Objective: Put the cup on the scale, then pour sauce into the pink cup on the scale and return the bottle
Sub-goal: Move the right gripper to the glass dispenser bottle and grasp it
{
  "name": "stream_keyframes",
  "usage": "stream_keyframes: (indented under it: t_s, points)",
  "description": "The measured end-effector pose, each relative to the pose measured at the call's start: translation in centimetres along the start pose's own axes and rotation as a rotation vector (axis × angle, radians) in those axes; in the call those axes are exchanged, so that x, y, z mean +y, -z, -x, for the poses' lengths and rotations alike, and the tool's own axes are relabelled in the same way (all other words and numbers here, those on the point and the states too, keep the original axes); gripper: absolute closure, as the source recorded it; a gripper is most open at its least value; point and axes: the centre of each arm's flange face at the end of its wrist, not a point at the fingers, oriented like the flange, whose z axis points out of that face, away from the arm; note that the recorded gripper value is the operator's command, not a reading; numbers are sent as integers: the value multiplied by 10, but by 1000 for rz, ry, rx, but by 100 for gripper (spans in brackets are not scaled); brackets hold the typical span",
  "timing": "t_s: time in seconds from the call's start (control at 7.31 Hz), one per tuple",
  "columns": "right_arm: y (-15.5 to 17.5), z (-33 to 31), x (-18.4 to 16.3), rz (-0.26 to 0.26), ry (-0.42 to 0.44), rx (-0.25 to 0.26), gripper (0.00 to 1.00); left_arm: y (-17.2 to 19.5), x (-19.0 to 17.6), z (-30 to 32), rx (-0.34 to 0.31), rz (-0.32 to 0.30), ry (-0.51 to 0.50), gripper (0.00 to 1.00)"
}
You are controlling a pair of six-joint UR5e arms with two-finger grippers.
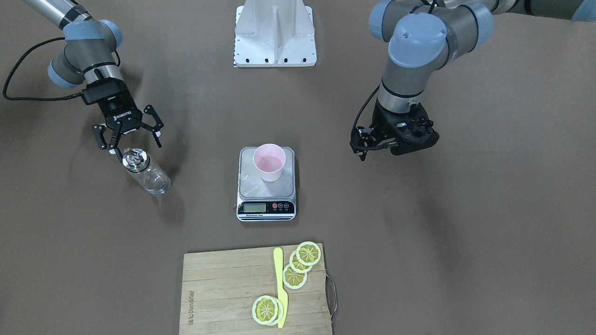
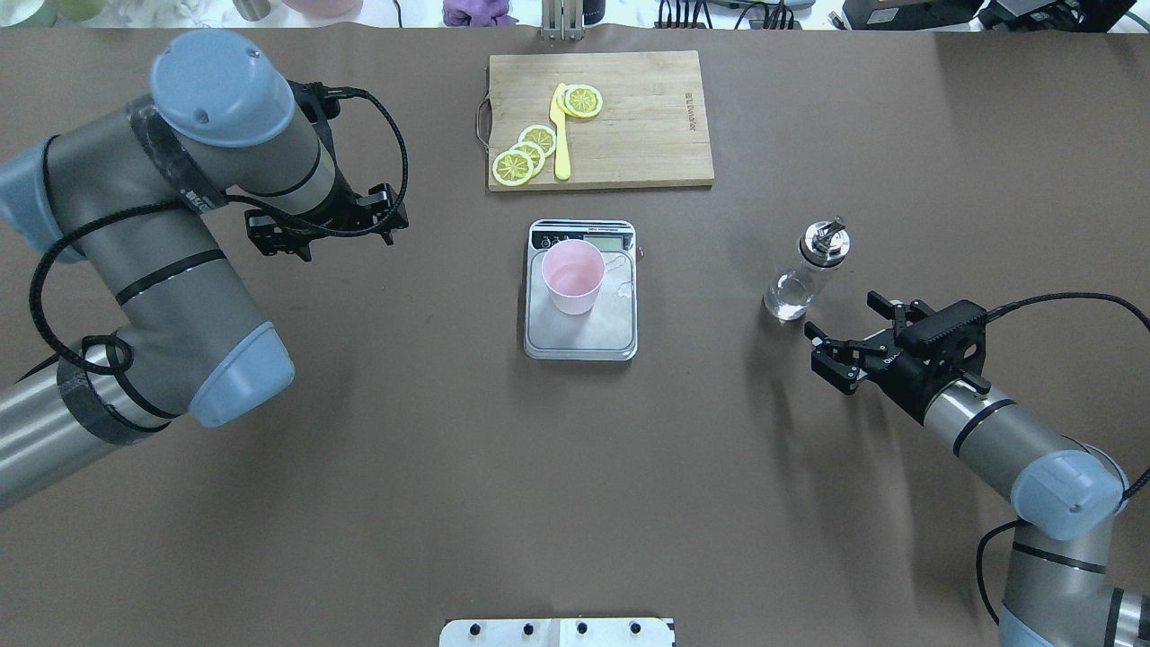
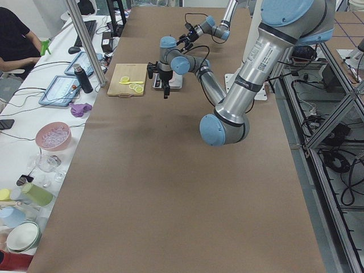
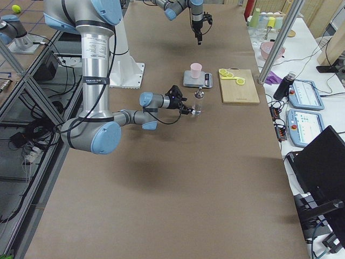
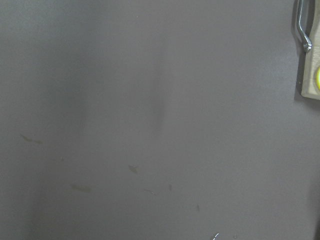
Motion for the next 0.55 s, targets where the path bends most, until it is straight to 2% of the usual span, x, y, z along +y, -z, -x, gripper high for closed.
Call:
stream_keyframes:
  t_s: [0.55]
  points:
    - [-10, -10, -20, -35, 41, 21, 0, 0, 2, -2, 2, 1, -3, 1]
